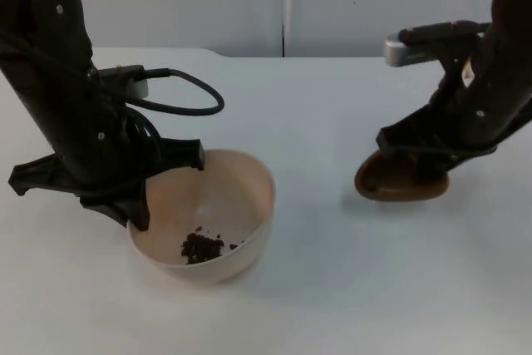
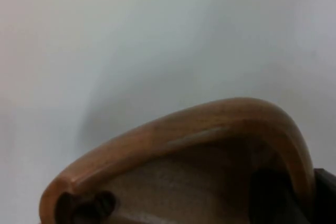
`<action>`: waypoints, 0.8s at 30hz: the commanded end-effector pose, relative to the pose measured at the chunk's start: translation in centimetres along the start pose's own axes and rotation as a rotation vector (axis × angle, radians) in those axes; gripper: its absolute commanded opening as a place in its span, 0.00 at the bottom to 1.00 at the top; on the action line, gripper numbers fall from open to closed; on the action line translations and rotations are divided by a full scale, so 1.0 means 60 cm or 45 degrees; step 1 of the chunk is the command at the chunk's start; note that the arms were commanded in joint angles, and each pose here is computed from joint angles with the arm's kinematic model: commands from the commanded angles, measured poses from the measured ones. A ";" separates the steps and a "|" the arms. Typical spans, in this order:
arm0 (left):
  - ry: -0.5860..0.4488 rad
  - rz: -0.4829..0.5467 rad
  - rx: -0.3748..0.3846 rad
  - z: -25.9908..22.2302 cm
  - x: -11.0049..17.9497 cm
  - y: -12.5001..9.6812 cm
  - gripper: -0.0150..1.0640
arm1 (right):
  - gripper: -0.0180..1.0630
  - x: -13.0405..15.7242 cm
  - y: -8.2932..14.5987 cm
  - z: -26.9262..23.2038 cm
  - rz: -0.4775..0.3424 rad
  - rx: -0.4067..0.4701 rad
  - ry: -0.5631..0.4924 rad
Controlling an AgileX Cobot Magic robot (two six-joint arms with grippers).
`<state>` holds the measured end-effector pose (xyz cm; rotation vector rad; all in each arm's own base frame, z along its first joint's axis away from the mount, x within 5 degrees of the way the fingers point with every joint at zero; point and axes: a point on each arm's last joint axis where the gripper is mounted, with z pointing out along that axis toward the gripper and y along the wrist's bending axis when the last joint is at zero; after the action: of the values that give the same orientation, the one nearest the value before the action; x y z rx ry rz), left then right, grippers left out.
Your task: Pick up the bowl with the left hand and pour the coffee beans from the cup into the bowl with the right hand.
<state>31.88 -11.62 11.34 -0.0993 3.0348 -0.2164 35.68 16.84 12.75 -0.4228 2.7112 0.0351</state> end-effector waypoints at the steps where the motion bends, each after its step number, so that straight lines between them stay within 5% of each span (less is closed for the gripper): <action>1: 0.090 0.025 -0.055 0.016 0.012 0.008 0.01 | 0.02 0.002 -0.004 0.006 0.010 -0.002 -0.011; 20: 0.086 0.037 -0.052 0.016 0.011 0.008 0.01 | 0.02 0.029 -0.002 0.074 0.009 -0.003 0.078; 24: 0.083 0.042 -0.046 0.016 0.011 0.008 0.01 | 0.12 0.028 -0.002 0.074 0.010 -0.004 0.075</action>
<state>31.90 -11.61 11.29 -0.0881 3.0388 -0.2114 35.97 16.76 8.82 -0.4294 2.7536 0.0335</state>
